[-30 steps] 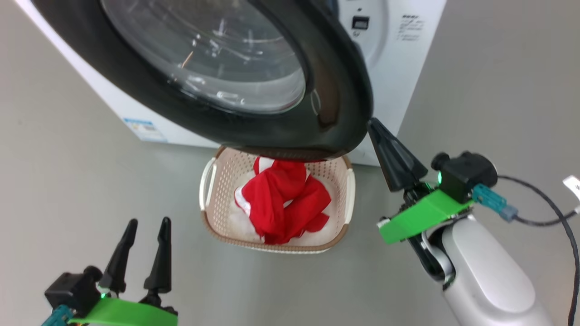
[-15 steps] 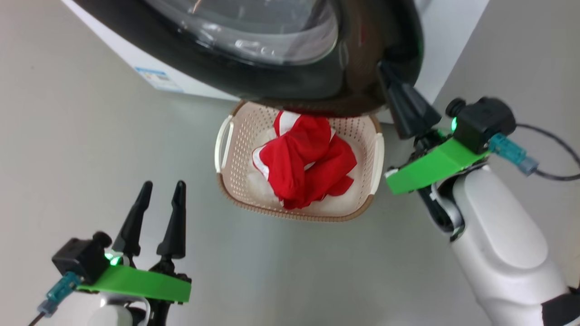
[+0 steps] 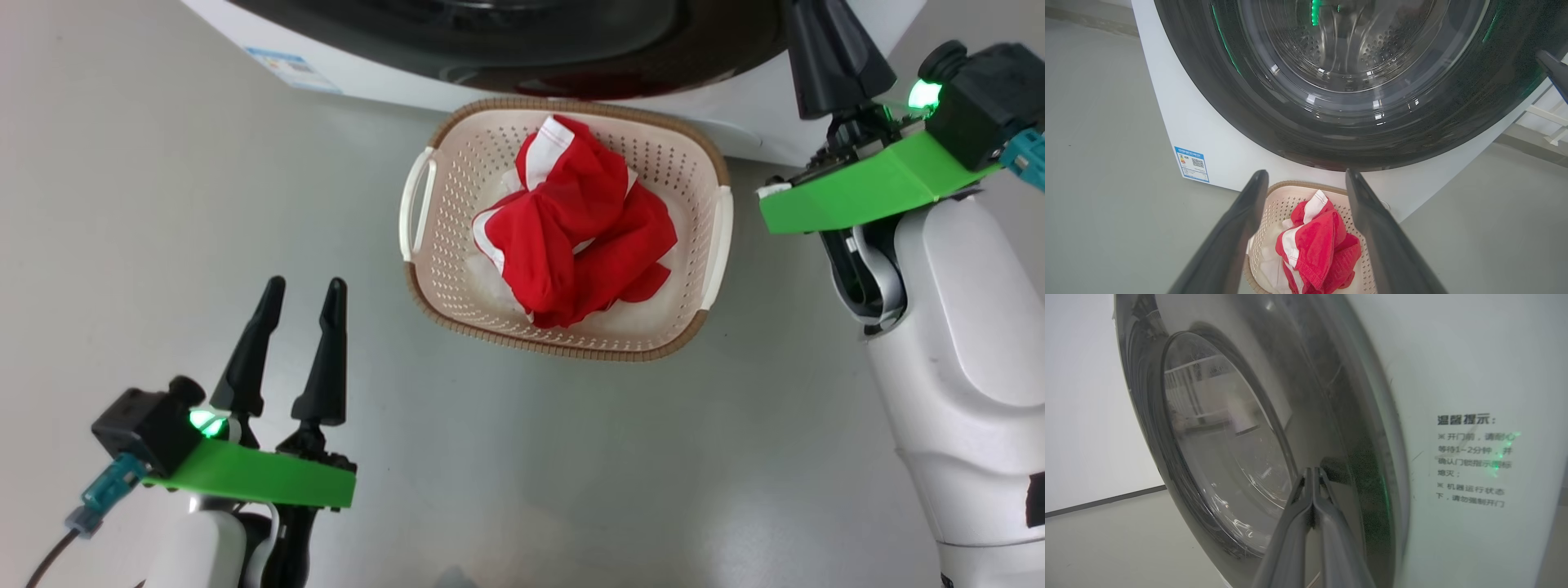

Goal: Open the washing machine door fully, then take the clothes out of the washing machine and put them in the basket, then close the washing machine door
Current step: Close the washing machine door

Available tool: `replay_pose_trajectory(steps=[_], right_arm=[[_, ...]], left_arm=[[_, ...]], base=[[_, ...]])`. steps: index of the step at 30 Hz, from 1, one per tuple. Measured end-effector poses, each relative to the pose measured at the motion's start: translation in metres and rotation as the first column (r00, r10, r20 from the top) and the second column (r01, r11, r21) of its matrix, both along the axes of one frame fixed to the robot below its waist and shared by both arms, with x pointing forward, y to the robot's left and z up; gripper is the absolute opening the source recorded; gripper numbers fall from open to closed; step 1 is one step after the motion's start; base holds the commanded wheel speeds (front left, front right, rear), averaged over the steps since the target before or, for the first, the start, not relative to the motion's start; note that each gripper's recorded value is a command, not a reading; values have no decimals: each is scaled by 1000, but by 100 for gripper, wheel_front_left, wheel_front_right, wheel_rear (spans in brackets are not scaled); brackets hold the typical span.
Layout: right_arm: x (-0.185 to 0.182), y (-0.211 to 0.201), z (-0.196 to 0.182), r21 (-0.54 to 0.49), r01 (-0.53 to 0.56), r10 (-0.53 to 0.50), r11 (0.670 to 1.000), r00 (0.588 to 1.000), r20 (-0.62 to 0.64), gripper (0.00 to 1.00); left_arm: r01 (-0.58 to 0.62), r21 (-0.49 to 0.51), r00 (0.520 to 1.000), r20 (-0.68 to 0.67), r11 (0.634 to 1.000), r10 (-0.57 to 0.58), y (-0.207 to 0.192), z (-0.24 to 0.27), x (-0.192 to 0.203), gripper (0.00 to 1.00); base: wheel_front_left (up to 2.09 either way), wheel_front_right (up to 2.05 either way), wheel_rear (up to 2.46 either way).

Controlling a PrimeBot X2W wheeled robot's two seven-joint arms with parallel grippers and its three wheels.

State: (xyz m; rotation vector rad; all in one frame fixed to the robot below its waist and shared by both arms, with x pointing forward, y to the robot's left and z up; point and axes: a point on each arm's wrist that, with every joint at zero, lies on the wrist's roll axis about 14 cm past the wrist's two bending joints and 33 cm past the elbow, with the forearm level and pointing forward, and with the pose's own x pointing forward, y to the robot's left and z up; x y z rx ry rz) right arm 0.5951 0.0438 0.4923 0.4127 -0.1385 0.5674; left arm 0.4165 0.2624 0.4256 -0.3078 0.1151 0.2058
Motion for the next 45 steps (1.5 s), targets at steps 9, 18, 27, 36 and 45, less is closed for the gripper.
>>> replay_pose_trajectory(steps=[9, 18, 27, 36, 45], right_arm=[[7, 8, -4, 29, -9, 9, 1000, 1000, 0, 0], [-6, 8, 9, -15, -26, 27, 1000, 999, 29, 0], [-53, -6, -13, -66, -40, 35, 997, 997, -64, 100], [-94, -42, -23, -99, 22, -35, 995, 991, -130, 100], [-129, -96, -28, -125, 144, -165, 982, 970, -177, 100]], left_arm=[[-1, -2, 1000, -24, 1000, 1, 1, -10, 4, 100], [12, -5, 1000, 15, 1000, -12, -2, 4, 7, 100], [6, 2, 1000, 24, 1000, -6, 2, 12, -9, 100], [28, 16, 999, 21, 999, -29, -2, 15, -24, 100], [101, 19, 994, 47, 995, -102, -24, 24, -27, 100]], base=[[0, 0, 0], [0, 0, 0], [0, 0, 0], [0, 0, 0], [0, 0, 0]])
